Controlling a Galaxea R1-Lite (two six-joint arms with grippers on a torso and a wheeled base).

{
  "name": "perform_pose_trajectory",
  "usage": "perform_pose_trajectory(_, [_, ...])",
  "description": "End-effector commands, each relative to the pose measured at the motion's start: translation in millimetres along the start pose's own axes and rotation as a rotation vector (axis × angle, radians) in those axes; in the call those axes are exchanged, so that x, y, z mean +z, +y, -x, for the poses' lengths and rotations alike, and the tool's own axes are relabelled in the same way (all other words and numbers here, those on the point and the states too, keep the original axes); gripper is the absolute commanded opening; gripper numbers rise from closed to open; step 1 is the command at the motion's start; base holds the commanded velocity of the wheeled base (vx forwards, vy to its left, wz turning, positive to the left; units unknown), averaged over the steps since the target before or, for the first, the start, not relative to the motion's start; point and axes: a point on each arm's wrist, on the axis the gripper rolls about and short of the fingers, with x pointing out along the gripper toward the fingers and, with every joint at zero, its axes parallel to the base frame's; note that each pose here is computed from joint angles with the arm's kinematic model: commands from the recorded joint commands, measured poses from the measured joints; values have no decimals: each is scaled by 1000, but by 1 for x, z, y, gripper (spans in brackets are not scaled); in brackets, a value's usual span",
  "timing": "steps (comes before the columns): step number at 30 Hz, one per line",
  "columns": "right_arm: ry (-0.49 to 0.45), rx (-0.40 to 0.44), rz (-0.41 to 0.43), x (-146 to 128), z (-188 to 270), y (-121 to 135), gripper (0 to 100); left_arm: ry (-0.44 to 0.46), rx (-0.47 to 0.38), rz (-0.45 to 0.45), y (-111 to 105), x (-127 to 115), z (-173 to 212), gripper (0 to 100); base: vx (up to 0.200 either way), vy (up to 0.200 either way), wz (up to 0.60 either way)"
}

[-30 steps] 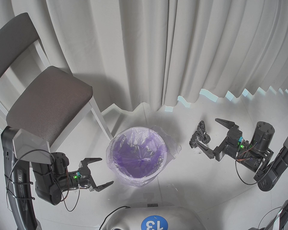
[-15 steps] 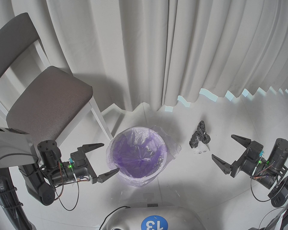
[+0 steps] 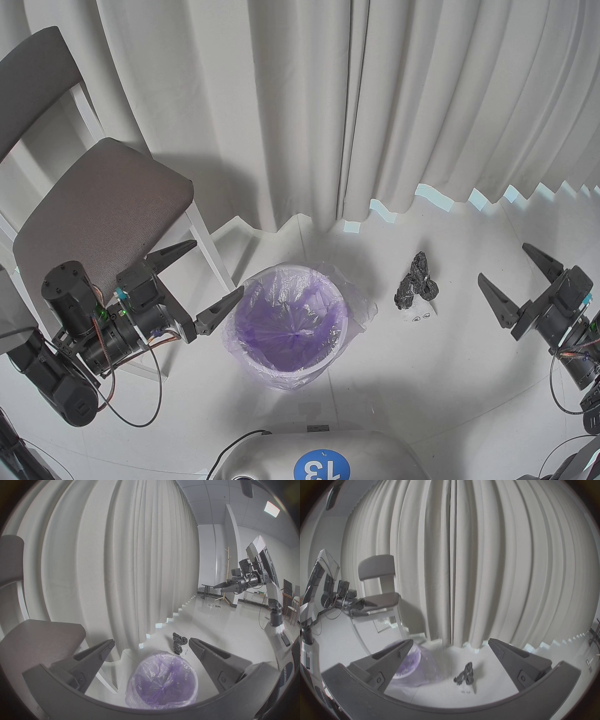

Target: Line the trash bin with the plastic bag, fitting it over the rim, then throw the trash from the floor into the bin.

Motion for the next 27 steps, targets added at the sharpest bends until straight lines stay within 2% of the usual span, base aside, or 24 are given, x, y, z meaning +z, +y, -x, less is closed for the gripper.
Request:
perform_pose_trajectory(1, [-43, 2, 2, 20, -19, -3, 100, -82, 61, -32, 1, 28, 13, 100, 0, 0, 0])
perform_pose_trajectory(5, [-17, 5, 0, 36, -32, -6, 100, -76, 104, -28, 1, 39, 15, 100, 0, 0, 0])
perform_pose_trajectory(9, [130, -22, -13, 61, -45, -17, 100, -86, 203, 12, 9, 71, 17, 100, 0, 0, 0])
perform_pose_trajectory(13, [312, -111, -30, 67, -50, -28, 100, -111, 313, 62, 25, 110, 19, 100, 0, 0, 0])
perform_pose_trajectory(15, [353, -115, -86, 67, -53, -28, 100, -73, 345, 76, 28, 126, 25, 100, 0, 0, 0])
perform_pose_trajectory(17, [361, -124, -127, 67, -55, -29, 100, 7, 356, 89, 25, 134, 34, 100, 0, 0, 0])
perform_pose_trajectory(21, [403, -117, -135, 60, -62, -28, 100, 174, 402, 108, 21, 130, 52, 100, 0, 0, 0])
perform_pose_trajectory(25, [450, -105, -90, 55, -63, -28, 100, 253, 501, 110, 30, 114, 73, 100, 0, 0, 0])
perform_pose_trajectory(27, [466, -105, -87, 54, -68, -29, 100, 263, 520, 97, 32, 113, 77, 100, 0, 0, 0])
